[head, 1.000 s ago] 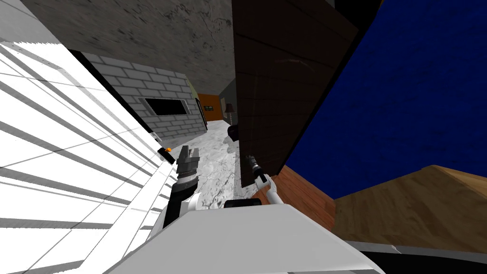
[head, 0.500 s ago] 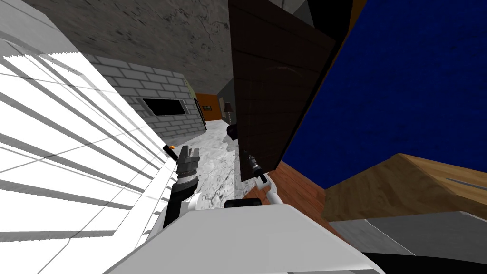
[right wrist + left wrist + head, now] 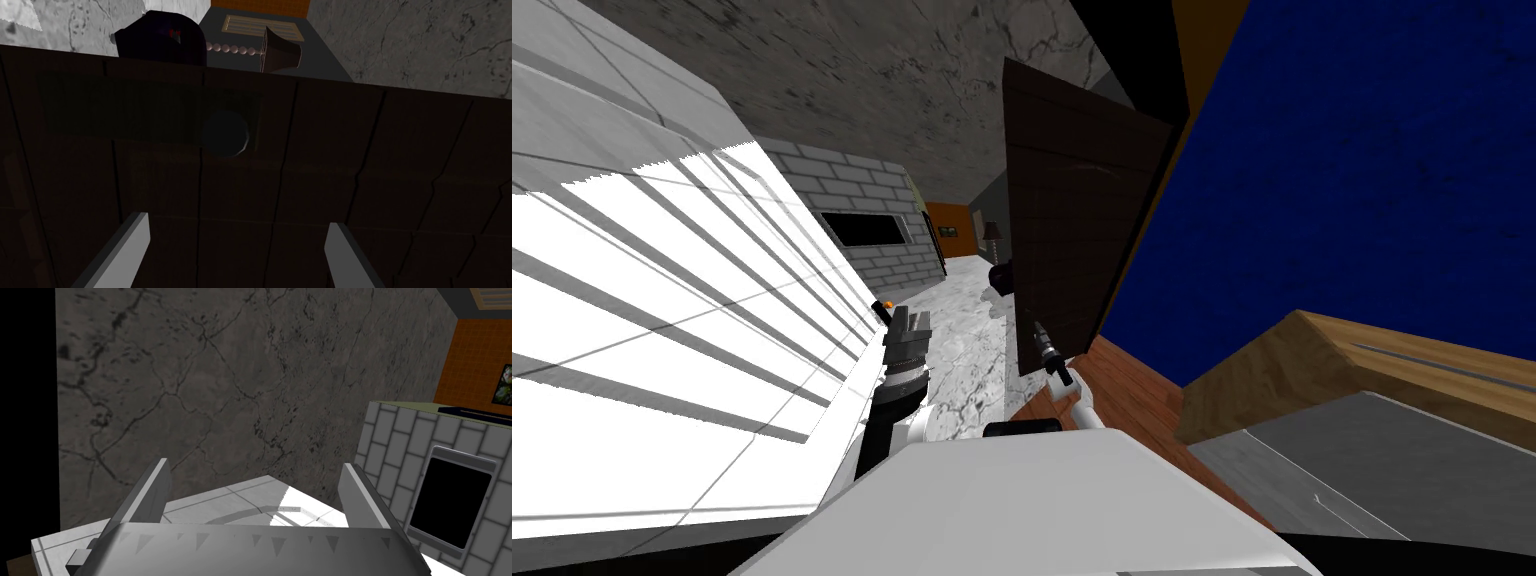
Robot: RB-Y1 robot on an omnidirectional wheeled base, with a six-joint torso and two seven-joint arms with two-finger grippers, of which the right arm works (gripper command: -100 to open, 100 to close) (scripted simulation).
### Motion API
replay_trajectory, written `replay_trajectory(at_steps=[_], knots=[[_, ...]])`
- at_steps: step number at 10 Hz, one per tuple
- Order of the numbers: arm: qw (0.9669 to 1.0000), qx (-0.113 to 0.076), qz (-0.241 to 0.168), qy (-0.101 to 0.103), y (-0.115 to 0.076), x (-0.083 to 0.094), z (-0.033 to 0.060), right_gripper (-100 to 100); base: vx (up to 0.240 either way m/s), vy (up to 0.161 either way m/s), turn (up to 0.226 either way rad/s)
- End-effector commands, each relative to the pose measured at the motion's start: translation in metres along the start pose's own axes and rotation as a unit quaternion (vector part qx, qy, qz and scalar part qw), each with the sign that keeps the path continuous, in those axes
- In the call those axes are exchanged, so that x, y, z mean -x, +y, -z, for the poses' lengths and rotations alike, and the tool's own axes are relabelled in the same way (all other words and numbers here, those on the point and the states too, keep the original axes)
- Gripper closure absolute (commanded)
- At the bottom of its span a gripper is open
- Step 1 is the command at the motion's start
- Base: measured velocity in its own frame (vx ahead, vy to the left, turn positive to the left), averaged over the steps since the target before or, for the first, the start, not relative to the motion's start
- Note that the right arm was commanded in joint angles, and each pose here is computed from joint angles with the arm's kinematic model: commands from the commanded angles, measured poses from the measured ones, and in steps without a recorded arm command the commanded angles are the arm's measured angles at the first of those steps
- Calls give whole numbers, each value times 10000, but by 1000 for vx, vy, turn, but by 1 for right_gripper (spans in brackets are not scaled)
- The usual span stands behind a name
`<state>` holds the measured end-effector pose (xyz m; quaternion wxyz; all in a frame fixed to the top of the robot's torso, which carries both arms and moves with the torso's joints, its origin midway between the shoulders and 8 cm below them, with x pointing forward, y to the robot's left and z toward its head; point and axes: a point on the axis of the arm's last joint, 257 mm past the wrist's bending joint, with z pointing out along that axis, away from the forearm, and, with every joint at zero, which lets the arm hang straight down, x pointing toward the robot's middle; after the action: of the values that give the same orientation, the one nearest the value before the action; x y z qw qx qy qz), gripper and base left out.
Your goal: Push the door open
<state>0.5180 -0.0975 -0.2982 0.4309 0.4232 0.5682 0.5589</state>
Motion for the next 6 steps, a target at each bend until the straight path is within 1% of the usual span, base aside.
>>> replay_trajectory(at_steps=[1,4,6], knots=[[10000,2,44,-13,-8,45,2,-100,165,39,15],[10000,17,82,-44,-10,99,-10,-100,196,54,20],[10000,44,55,-67,1,96,-32,-100,229,57,19]])
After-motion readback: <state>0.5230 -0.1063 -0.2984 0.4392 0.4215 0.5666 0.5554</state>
